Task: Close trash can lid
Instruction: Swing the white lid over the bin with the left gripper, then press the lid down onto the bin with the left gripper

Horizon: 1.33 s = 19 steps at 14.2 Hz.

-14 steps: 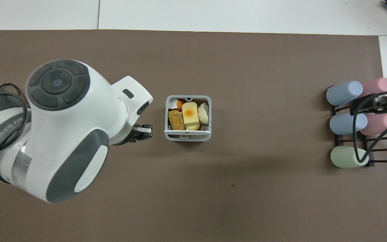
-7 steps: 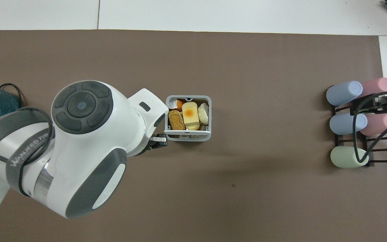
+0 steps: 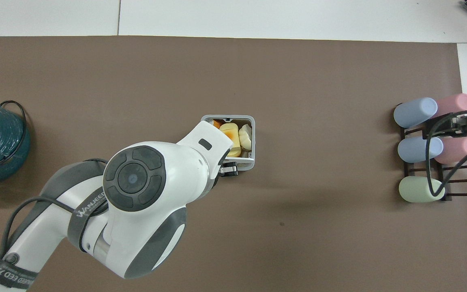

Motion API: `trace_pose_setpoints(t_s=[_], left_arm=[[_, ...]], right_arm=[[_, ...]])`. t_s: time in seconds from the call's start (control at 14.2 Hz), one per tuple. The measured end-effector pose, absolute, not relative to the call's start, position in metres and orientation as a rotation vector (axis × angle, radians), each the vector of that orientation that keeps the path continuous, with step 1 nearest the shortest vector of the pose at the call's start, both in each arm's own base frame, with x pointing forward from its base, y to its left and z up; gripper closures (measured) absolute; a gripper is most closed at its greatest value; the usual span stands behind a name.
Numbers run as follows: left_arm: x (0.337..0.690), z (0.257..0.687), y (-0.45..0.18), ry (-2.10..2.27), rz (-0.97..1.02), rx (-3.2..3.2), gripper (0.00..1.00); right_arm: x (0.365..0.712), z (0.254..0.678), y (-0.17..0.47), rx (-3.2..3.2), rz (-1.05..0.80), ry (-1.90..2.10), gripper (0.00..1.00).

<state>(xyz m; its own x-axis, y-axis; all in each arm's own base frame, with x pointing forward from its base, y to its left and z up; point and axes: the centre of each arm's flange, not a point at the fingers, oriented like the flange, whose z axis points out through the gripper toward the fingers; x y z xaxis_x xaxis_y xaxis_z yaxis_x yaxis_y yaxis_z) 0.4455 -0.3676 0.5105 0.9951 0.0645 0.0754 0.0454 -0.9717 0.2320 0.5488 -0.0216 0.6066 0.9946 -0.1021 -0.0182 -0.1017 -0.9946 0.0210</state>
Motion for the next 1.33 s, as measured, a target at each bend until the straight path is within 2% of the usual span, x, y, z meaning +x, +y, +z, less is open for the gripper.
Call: trace_pose_setpoints(t_s=[0.84, 1.33], left_arm=[[0.491, 0.481, -0.375, 0.208, 0.327, 2.727, 0.92], [0.516, 0.456, -0.365, 0.270, 0.381, 2.702, 0.92]], right_arm=[[0.549, 0.607, -0.022, 3.117, -0.030, -0.159, 0.00], [0.549, 0.607, -0.022, 3.117, -0.030, -0.159, 0.00]])
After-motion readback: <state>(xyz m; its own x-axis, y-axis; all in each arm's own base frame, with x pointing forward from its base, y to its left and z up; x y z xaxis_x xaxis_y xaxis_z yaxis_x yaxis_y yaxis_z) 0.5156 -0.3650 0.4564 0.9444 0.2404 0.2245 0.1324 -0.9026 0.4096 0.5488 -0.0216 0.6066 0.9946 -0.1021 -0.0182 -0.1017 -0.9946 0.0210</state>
